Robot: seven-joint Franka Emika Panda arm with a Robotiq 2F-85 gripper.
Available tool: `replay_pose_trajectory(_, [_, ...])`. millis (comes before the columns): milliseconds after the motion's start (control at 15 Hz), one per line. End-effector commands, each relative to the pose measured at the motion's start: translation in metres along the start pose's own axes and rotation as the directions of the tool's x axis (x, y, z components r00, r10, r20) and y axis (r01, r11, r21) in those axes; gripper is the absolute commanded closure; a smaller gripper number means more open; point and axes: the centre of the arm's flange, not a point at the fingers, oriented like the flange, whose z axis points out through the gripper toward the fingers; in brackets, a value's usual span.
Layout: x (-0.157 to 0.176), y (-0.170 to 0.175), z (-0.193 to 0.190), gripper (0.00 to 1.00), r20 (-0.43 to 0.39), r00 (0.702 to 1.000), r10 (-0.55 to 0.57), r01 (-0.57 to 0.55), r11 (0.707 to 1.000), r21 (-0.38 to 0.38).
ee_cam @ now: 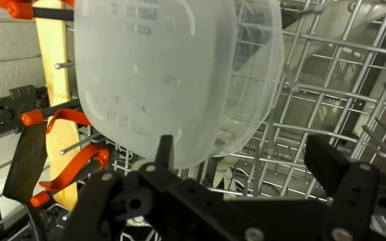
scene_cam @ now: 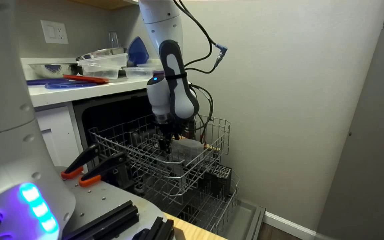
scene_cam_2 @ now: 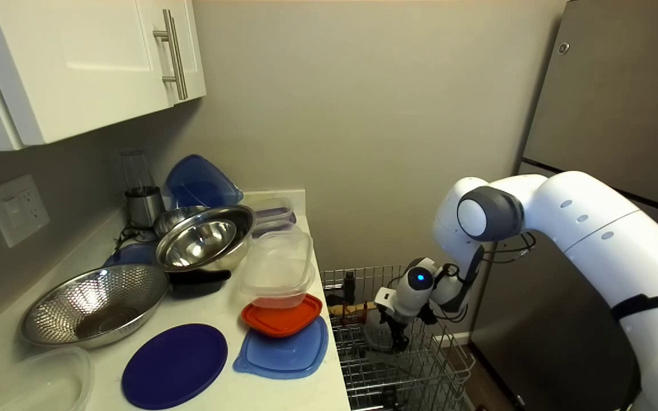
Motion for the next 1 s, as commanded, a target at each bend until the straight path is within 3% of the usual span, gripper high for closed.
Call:
replay_pose_trajectory(0, [-0.001,-0.005,-0.015,0.00,0.020,1.000,-0.006,0.006,1.000,0.007])
replay_pose_trajectory(933, [-0.009,-0.013,-0.001,0.00,0.240,0.970,-0.026,0.053,0.993,-0.107])
